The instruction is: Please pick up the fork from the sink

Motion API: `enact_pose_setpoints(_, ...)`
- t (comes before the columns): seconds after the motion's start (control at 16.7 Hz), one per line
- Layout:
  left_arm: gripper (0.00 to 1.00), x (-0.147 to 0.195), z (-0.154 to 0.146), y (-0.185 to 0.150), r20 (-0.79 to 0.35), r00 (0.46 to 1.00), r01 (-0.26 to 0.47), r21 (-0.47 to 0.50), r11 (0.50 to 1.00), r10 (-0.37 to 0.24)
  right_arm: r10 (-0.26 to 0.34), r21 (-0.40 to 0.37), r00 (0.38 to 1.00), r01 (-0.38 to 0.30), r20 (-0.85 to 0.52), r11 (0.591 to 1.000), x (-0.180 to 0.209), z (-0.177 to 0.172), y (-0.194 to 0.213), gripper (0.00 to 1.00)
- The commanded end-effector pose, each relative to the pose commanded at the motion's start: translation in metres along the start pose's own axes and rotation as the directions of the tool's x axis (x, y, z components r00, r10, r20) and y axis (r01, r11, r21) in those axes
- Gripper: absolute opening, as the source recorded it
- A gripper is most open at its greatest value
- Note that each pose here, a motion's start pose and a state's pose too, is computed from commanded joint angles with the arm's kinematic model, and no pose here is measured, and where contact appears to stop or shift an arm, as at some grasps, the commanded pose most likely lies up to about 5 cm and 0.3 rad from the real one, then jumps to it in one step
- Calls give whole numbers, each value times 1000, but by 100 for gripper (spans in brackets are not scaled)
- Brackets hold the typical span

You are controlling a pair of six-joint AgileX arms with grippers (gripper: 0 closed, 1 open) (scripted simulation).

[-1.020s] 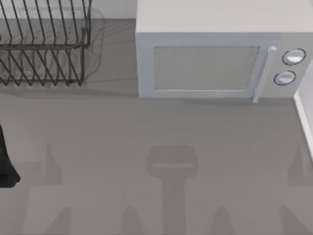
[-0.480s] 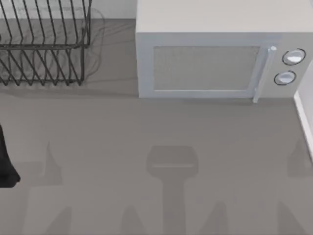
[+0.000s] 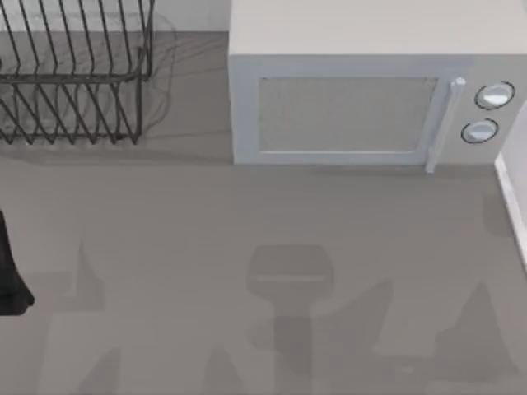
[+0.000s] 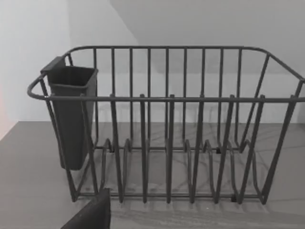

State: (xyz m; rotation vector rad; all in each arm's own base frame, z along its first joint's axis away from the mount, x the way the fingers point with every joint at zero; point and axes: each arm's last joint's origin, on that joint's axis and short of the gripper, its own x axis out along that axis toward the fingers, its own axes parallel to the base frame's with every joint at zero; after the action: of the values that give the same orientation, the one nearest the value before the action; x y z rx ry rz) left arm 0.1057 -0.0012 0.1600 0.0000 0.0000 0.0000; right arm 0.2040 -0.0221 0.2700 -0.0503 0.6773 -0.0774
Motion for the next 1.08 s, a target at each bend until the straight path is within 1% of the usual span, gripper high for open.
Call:
enact_pose_setpoints(0.12, 100, 0, 0, 0, 0, 1000, 0, 0, 1000, 0, -2, -6, 990, 2, -138, 1000, 25, 28, -7, 100)
enact_pose_setpoints(0.24, 100, 0, 0, 0, 0, 1000, 0, 0, 1000, 0, 0, -10, 962, -2, -271, 1000, 57, 50, -15, 100)
enact_pose_setpoints(0.36, 100, 0, 0, 0, 0, 1000, 0, 0, 1000, 0, 6, -10, 919, -11, -394, 1000, 93, 67, -24, 100)
enact_pose_setpoints(0.48, 100, 0, 0, 0, 0, 1000, 0, 0, 1000, 0, 16, -8, 864, -24, -503, 1000, 131, 75, -33, 100)
enact_pose_setpoints(0.66, 100, 0, 0, 0, 0, 1000, 0, 0, 1000, 0, 36, 2, 774, -45, -632, 999, 184, 77, -45, 100)
enact_pose_setpoints(0.84, 100, 0, 0, 0, 0, 1000, 0, 0, 1000, 0, 55, 15, 692, -64, -720, 998, 226, 69, -55, 100)
enact_pose_setpoints(0.96, 100, 0, 0, 0, 0, 1000, 0, 0, 1000, 0, 65, 22, 652, -74, -756, 997, 245, 63, -59, 100)
enact_pose_setpoints(1.08, 100, 0, 0, 0, 0, 1000, 0, 0, 1000, 0, 71, 27, 628, -79, -775, 997, 256, 59, -61, 100)
